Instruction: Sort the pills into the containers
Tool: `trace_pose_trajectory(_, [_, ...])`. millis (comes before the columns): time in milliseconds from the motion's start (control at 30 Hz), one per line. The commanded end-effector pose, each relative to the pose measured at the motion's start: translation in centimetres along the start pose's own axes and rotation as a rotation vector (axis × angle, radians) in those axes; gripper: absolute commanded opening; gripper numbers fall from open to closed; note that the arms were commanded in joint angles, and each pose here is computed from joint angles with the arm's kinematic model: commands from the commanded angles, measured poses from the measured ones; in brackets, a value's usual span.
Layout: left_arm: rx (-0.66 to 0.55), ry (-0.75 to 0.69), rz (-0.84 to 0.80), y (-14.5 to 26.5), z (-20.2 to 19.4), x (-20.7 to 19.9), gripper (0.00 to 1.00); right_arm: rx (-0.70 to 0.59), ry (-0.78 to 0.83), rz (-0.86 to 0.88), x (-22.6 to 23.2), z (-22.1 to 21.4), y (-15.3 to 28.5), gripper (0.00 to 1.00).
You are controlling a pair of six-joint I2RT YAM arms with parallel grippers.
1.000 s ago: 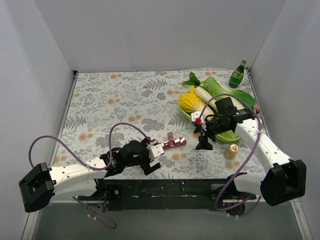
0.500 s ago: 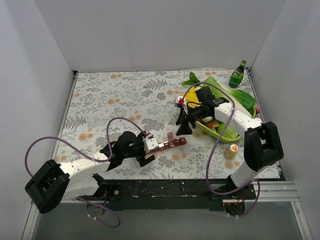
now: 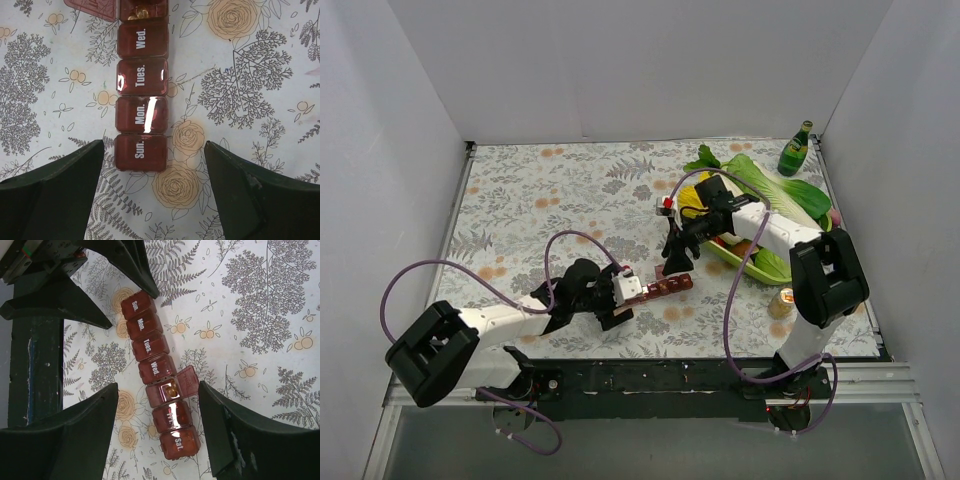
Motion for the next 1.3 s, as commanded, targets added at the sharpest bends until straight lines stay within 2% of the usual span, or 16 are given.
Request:
trace_pose_trajectory(0, [-0.034, -0.026, 0.026, -0.4, 1.6, 1.0, 0.80, -0.030, 0.017, 0.012, -0.4, 1.5, 0.0, 0.73])
trace_pose_trajectory(67, [-0.019, -0.020, 0.015, -0.7, 1.4, 1.0, 0.76, -0.024, 0.000, 0.020, -0.5, 1.1, -0.2, 0.73])
trace_pose_trajectory(100, [-0.002, -0.014, 0.008, -0.8, 1.1, 0.9, 0.70, -0.020, -0.004, 0.019, -0.6, 1.0, -0.3, 0.72])
trace_pose_trajectory(333, [0.049, -0.001, 0.019, -1.3, 0.4, 1.3, 0.40, 0.004, -0.059, 0.015, -2.0, 0.7, -1.0, 0.72])
trace_pose_trajectory(433, [0.068, 0.003, 0.008, -1.3, -0.2, 1.1, 0.30, 0.017, -0.079, 0.008, -2.6, 0.6, -1.2, 0.72])
trace_pose_trajectory(533, [0.074, 0.010, 0.003, -1.4, -0.3, 1.0, 0.25, 0.030, -0.096, 0.012, -2.7, 0.3, -1.6, 0.73])
trace_pose_trajectory(933, [0.101, 0.042, -0.007, -1.6, -0.4, 0.9, 0.19, 0.099, -0.128, 0.050, -1.4, -1.5, -3.3, 0.72])
trace_pose_trajectory(1267, [0.138, 0.081, -0.011, -1.7, -0.8, 0.9, 0.17, 0.104, -0.102, 0.049, 0.8, -1.1, -2.0, 0.65])
Point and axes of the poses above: each gripper's point midway between its finger pads, its own y axis back along the fingers, its own x axis along the line the jaws close on, z = x × y, the point moved 2 cm from there along y, back along the fingers, and after that the axes turned 7 degrees about y, right-handed, at the moved point
